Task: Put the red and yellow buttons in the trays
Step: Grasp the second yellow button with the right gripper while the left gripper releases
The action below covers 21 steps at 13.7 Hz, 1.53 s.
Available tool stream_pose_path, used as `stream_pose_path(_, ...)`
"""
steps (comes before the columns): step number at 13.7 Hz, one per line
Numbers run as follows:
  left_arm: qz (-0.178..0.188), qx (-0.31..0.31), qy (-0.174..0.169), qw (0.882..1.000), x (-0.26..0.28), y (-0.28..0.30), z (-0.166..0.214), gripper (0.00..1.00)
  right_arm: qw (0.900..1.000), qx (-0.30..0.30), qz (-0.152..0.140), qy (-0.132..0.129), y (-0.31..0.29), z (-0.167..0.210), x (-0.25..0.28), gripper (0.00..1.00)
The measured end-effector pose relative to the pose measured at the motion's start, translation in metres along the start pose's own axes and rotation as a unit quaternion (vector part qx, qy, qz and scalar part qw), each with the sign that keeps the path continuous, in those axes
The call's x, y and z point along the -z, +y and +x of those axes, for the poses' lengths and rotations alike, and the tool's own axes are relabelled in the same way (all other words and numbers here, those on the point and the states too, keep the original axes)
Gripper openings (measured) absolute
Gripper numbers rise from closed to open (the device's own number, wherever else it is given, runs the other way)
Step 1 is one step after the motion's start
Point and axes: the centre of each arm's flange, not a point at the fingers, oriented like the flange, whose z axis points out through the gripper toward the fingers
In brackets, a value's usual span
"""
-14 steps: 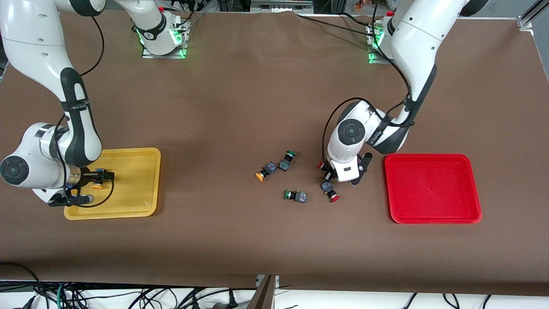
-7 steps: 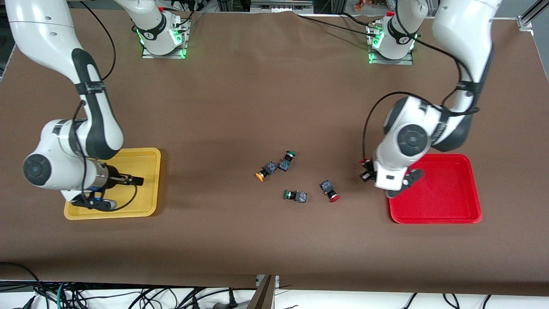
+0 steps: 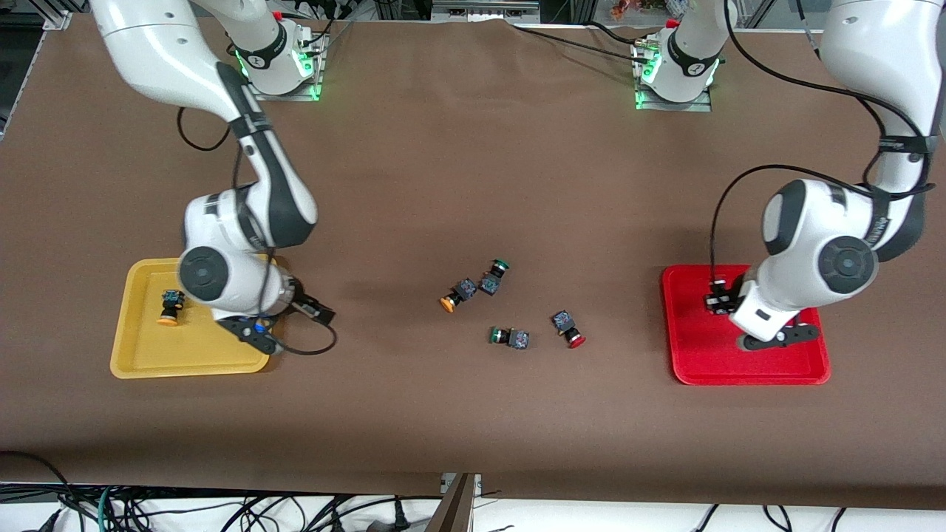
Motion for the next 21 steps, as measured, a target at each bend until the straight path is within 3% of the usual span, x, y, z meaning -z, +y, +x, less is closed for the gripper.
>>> stream_pose_path(6,-0.03,-0.035,0.069,0.997,-0.081,-0.007,-0.006,0.41,0.988,-0.123,0.079,0.039,-0.086,-0.095,-0.036,0.99)
stream_pose_path(11,-0.032,-0.043,0.077,0.996,-0.107,-0.007,-0.005,0.41,0.979,-0.159,0.117,0.045,-0.113,-0.133,-0.062,0.99)
stream_pose_path(12,-0.032,-0.044,0.079,0.995,-0.108,-0.007,-0.004,0.45,0.979,-0.157,0.12,0.045,-0.118,-0.139,-0.064,0.99)
stream_pose_path(17,-0.03,-0.044,0.093,0.994,-0.097,-0.01,0.001,0.96,0.981,-0.136,0.131,0.045,-0.144,-0.171,-0.066,0.99)
stream_pose_path(21,-0.011,-0.043,0.085,0.995,-0.029,-0.013,0.005,1.0,0.986,-0.114,0.111,0.05,-0.149,-0.197,-0.097,0.98)
